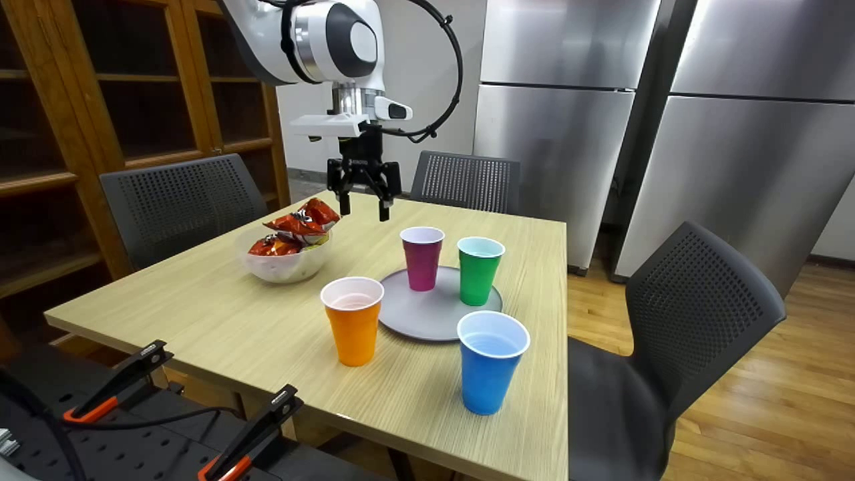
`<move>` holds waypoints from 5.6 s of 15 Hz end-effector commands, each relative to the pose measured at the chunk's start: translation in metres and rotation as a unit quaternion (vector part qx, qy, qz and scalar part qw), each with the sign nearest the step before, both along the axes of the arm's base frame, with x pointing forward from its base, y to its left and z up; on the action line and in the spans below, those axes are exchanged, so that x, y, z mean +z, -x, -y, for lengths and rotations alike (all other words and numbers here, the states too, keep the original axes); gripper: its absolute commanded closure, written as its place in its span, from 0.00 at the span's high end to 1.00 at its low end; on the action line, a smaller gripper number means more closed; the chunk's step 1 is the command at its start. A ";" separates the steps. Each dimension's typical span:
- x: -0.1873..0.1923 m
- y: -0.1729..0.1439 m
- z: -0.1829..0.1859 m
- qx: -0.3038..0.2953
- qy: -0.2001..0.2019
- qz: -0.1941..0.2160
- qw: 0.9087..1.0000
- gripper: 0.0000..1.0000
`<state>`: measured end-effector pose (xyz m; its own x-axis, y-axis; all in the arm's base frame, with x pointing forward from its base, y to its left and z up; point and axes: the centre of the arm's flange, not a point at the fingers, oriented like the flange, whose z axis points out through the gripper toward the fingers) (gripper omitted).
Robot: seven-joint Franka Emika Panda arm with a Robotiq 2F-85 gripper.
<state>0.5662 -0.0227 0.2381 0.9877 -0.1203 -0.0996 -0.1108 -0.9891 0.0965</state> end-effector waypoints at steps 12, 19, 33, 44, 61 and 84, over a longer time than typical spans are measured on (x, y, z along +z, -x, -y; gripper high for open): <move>0.007 0.085 0.021 -0.051 -0.011 -0.015 0.999 1.00; -0.008 0.111 0.026 -0.072 -0.013 -0.006 0.997 1.00; -0.034 0.127 0.023 -0.091 -0.009 0.006 0.996 1.00; -0.065 0.126 0.027 -0.100 -0.006 -0.028 0.995 1.00; -0.054 0.126 0.032 -0.115 -0.002 -0.020 0.993 0.01; 0.025 0.043 0.029 -0.107 -0.027 0.074 0.991 0.01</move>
<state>0.5022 -0.0464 0.2611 0.9468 -0.3187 0.0445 -0.3198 -0.9473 0.0203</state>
